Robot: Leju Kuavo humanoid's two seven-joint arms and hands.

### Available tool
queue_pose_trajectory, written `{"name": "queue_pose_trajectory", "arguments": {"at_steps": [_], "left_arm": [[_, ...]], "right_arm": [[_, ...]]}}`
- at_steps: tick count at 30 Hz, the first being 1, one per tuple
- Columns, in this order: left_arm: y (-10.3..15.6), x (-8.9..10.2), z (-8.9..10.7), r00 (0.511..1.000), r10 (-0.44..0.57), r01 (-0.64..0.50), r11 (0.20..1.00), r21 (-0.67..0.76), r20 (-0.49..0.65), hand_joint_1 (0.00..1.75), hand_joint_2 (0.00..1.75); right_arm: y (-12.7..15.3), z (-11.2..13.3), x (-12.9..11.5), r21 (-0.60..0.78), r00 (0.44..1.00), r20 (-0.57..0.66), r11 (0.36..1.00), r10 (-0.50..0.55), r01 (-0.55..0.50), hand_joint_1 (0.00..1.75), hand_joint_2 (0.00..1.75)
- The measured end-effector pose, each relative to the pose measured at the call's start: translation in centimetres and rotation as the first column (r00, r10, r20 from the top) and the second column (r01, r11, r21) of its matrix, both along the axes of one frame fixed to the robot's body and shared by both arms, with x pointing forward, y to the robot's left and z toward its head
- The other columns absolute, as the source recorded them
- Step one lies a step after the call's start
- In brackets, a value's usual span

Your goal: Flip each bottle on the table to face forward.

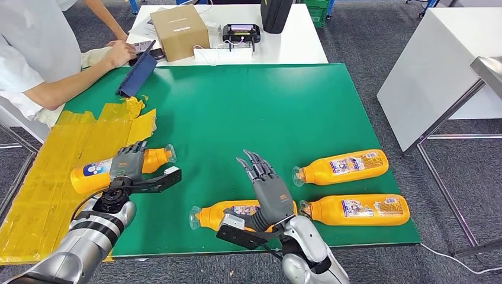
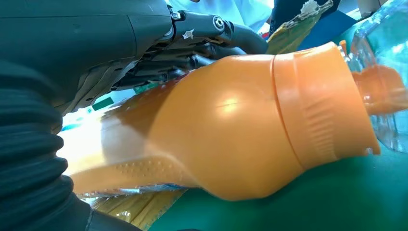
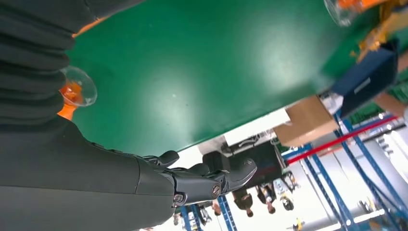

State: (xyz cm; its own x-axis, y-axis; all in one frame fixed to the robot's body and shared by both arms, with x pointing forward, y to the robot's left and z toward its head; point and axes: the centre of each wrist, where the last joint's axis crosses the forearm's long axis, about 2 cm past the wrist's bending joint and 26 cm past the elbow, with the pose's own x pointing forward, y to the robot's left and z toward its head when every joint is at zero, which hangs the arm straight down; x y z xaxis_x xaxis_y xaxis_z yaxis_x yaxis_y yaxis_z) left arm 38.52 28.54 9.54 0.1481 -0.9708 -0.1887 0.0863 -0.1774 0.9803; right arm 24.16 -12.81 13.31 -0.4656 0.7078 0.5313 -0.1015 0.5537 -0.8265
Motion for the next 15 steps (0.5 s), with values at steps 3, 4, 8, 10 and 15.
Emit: {"name": "queue_pose_trajectory", "arguments": {"at_steps": [3,4,8,10,15], "left_arm": [[-0.3,-0.1,-0.1,0.999,-0.027,0.028,0.999,-0.036,0.034,0.00,1.75],[-0.4,-0.3,-0.1,0.998,-0.044,0.048,0.996,-0.071,0.054,0.00,1.75],[-1.5,-1.4,0.0,0.976,-0.121,0.179,0.918,-0.353,0.181,0.00,1.75],[-2.2,-2.3,0.4,0.955,-0.140,0.266,0.799,-0.539,0.263,0.00,1.75],[-3.5,-5.0,2.1,0.884,-0.105,0.444,0.496,-0.746,0.457,0.00,1.75]], "right_arm": [[0.0,-0.7,0.1,-0.070,0.999,-0.042,0.997,0.011,-0.014,0.00,1.31],[-0.1,-1.1,0.1,-0.102,0.998,-0.057,0.995,0.011,-0.017,0.00,1.75],[-0.9,-3.0,-0.2,-0.221,0.994,-0.108,0.975,-0.002,-0.023,0.00,1.75],[-1.4,-4.0,-0.4,-0.276,0.992,-0.128,0.961,-0.005,-0.031,0.00,1.75],[-2.4,-6.0,-1.0,-0.400,0.988,-0.155,0.916,-0.030,-0.035,0.00,1.75]]}}
